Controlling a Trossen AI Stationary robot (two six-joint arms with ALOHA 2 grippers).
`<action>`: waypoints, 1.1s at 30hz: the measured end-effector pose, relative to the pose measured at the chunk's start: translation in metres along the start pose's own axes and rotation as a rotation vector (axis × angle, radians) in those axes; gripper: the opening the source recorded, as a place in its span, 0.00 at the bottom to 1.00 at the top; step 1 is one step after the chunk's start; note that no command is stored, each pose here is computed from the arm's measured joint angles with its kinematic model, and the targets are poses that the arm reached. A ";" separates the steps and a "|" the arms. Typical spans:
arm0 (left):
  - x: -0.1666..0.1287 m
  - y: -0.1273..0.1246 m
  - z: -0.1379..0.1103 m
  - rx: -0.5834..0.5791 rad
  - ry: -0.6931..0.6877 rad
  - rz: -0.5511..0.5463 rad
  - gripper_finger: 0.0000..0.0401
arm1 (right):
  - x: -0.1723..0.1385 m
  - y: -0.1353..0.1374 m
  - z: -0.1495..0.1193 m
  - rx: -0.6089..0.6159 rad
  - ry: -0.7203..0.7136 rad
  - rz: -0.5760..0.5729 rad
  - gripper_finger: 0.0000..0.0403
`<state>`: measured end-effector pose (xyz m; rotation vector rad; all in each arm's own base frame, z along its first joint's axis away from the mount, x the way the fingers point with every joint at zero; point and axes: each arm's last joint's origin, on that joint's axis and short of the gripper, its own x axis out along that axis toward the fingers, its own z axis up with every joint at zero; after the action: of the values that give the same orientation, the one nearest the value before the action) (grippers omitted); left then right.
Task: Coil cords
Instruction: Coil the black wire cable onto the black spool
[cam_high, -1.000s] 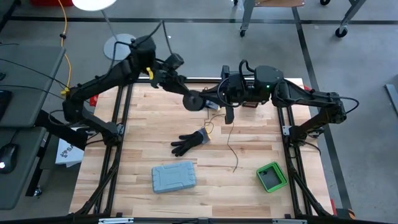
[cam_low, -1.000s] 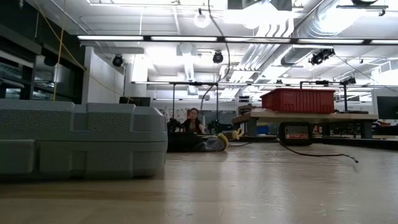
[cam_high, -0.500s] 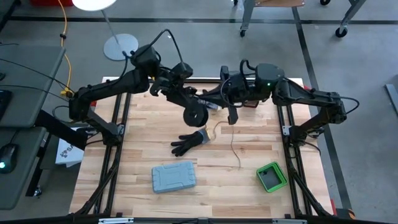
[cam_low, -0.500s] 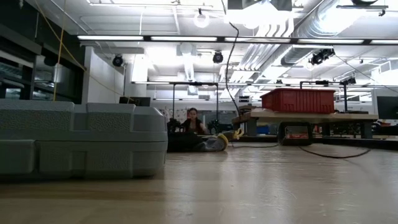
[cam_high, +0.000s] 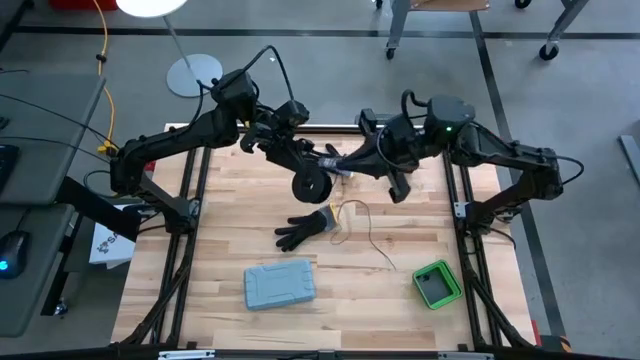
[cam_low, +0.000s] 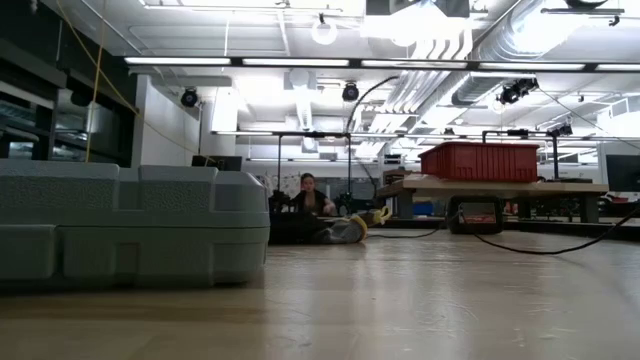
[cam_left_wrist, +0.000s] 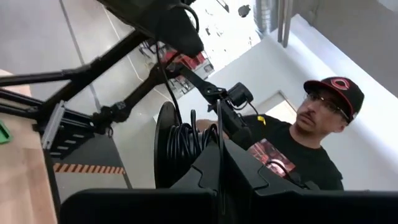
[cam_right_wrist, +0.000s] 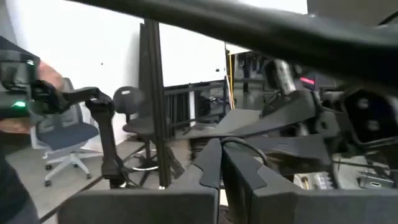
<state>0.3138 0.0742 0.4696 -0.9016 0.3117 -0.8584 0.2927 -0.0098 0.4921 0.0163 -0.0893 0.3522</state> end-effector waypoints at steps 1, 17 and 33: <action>-0.002 0.000 0.001 0.004 -0.004 0.003 0.00 | -0.004 0.001 0.001 0.005 0.012 -0.002 0.00; 0.017 -0.002 -0.007 -0.014 0.032 -0.028 0.00 | 0.013 -0.014 -0.008 -0.011 -0.022 0.061 0.00; 0.021 -0.016 -0.003 0.071 -0.055 -0.086 0.00 | 0.034 -0.024 -0.015 -0.051 -0.121 0.110 0.00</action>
<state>0.3175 0.0510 0.4826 -0.8758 0.1951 -0.9167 0.3340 -0.0204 0.4800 -0.0176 -0.2195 0.4587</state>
